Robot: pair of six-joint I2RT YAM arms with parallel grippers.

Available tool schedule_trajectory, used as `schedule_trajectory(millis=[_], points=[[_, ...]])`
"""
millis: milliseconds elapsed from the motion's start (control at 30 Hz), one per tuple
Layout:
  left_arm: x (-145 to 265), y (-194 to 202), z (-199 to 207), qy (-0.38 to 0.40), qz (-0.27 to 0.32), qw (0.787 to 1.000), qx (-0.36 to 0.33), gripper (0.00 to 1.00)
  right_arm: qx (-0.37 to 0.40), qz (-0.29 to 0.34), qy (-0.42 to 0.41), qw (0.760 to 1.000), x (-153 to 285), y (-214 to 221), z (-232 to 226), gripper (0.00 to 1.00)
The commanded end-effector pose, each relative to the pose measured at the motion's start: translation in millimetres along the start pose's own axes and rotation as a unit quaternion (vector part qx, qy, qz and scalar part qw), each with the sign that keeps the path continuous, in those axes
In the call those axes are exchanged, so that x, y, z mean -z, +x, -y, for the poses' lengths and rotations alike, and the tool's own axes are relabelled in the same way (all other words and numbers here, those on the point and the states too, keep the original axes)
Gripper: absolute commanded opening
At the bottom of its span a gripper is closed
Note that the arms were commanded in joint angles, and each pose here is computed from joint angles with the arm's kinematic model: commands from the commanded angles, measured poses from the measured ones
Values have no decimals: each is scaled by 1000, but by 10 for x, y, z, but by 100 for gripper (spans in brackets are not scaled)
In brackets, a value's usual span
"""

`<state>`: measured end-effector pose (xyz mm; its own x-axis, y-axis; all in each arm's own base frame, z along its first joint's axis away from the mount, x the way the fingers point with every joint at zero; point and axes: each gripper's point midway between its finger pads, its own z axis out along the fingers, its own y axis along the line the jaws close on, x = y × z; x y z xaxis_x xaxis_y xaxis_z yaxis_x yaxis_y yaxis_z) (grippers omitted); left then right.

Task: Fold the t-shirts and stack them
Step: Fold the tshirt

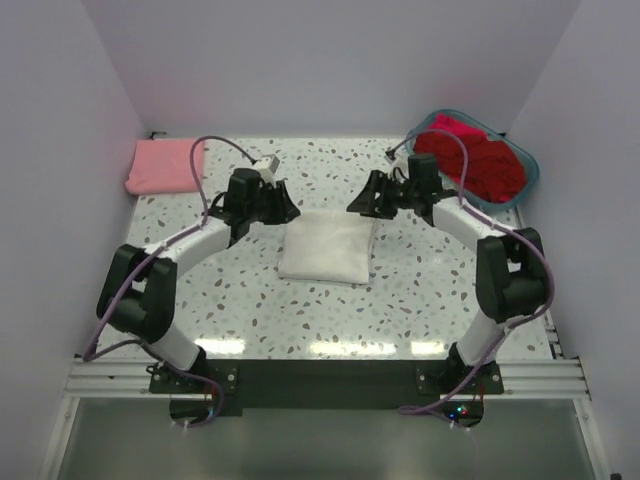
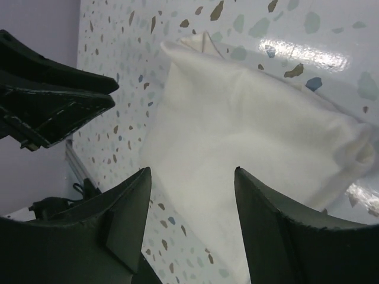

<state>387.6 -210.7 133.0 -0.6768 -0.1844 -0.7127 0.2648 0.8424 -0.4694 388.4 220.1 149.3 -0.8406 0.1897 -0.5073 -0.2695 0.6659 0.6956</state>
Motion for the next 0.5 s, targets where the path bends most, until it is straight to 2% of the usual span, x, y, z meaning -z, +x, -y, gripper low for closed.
schedule_trajectory(millis=[0,67,133,167,300,467], points=[[-325,-126,74,41,18,999,-15,38,-7,16,-97,995,-244,-99,-164,62],[-479,-340,110,45,33,998,-17,36,-7,20,-107,994,-358,-146,-111,62],[-741,-247,-16,34,12,999,-10,34,-30,11,-100,994,-520,-128,81,62],[-826,-355,-8,36,18,999,-9,33,-29,17,-101,994,-568,-153,129,62],[-1219,-95,-282,14,-16,1000,8,31,-64,30,-74,995,-711,-192,573,62],[-1350,130,-508,-6,-37,999,21,30,-87,49,-48,994,-673,-294,900,62]])
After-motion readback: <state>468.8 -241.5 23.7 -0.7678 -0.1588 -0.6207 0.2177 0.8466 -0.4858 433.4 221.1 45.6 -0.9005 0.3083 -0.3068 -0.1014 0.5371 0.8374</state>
